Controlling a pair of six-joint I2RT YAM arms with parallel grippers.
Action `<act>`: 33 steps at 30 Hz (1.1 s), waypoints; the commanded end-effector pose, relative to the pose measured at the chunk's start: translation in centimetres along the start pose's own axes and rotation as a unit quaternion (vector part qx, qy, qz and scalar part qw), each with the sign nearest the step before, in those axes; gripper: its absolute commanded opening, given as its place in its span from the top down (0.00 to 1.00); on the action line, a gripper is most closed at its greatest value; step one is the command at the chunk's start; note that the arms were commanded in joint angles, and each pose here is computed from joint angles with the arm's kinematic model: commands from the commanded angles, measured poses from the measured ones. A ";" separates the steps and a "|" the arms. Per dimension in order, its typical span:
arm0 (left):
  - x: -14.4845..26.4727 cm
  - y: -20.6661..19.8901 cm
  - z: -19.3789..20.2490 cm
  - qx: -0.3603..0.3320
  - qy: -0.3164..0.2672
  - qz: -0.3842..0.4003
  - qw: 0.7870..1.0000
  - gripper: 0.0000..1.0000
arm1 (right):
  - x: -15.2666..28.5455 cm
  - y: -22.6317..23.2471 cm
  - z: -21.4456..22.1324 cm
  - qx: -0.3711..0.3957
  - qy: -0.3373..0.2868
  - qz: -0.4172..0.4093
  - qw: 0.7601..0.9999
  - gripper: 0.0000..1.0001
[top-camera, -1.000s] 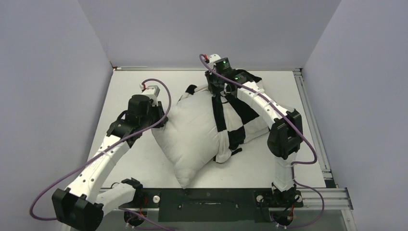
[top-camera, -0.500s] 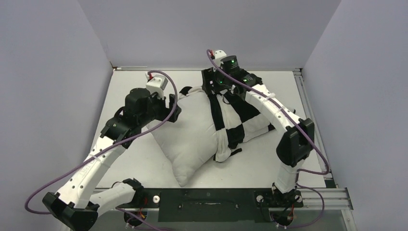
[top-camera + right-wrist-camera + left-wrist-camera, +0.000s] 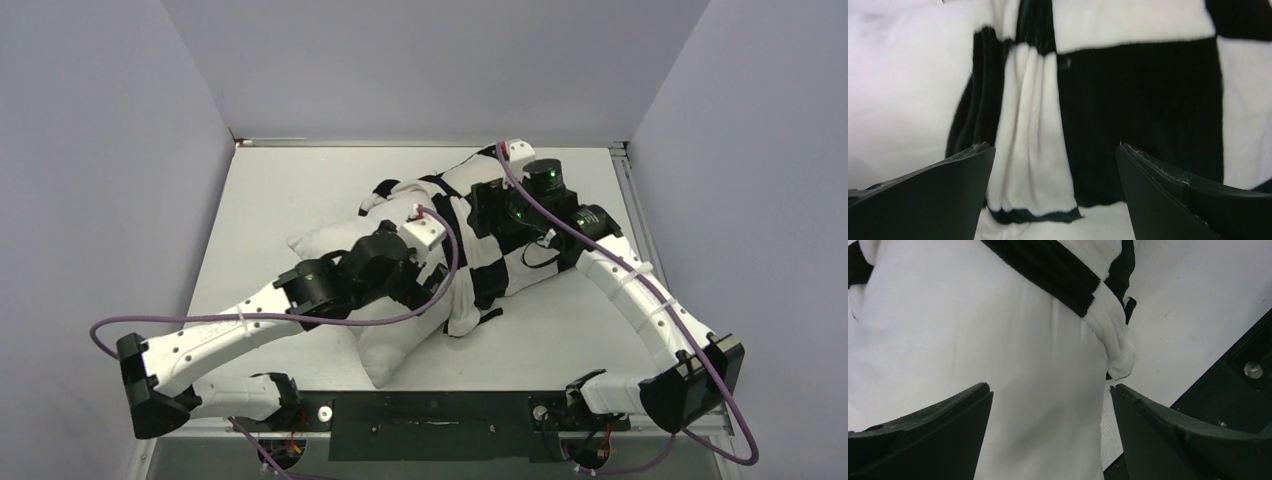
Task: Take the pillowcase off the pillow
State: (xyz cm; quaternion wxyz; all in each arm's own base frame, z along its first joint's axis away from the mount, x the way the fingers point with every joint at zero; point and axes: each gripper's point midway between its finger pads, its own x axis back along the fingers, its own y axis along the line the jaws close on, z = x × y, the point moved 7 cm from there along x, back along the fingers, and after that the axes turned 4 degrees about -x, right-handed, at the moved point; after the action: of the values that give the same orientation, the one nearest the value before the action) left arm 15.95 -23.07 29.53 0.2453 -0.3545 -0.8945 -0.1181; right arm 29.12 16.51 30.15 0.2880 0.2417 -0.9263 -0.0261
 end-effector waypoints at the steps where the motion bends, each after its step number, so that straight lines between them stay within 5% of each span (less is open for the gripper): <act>1: -1.5 -0.7 -0.6 -0.045 0.006 -0.048 0.998 0.07 | 2.4 -0.8 3.5 -0.025 0.028 0.017 0.999 0.02; 10: -7.5 -1.2 4.3 -0.056 0.077 -0.102 0.990 0.04 | 4.4 -1.0 10.5 -0.065 0.082 0.000 0.995 0.00; 16: -10.8 0.7 7.4 0.020 0.115 -0.108 0.987 0.03 | 3.3 -0.4 14.5 -0.096 0.099 -0.048 0.989 0.00; 21: -11.7 2.6 8.0 0.074 0.101 -0.102 0.987 0.25 | 1.3 -0.3 17.7 -0.114 0.098 -0.069 0.986 0.00; 30: -11.3 2.3 6.7 0.095 0.073 -0.059 0.991 0.91 | -2.5 0.9 18.8 -0.093 0.039 -0.105 0.989 0.00; 33: -10.8 2.1 6.1 0.100 0.063 -0.044 0.992 1.00 | -3.6 0.6 19.2 -0.093 0.016 -0.092 0.991 0.00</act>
State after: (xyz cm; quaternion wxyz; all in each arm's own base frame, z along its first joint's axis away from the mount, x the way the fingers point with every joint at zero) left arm 22.56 -25.34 18.64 0.3208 -0.2553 -0.9078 -0.0883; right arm 18.50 15.54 11.32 0.4134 0.2869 -0.8566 -0.1146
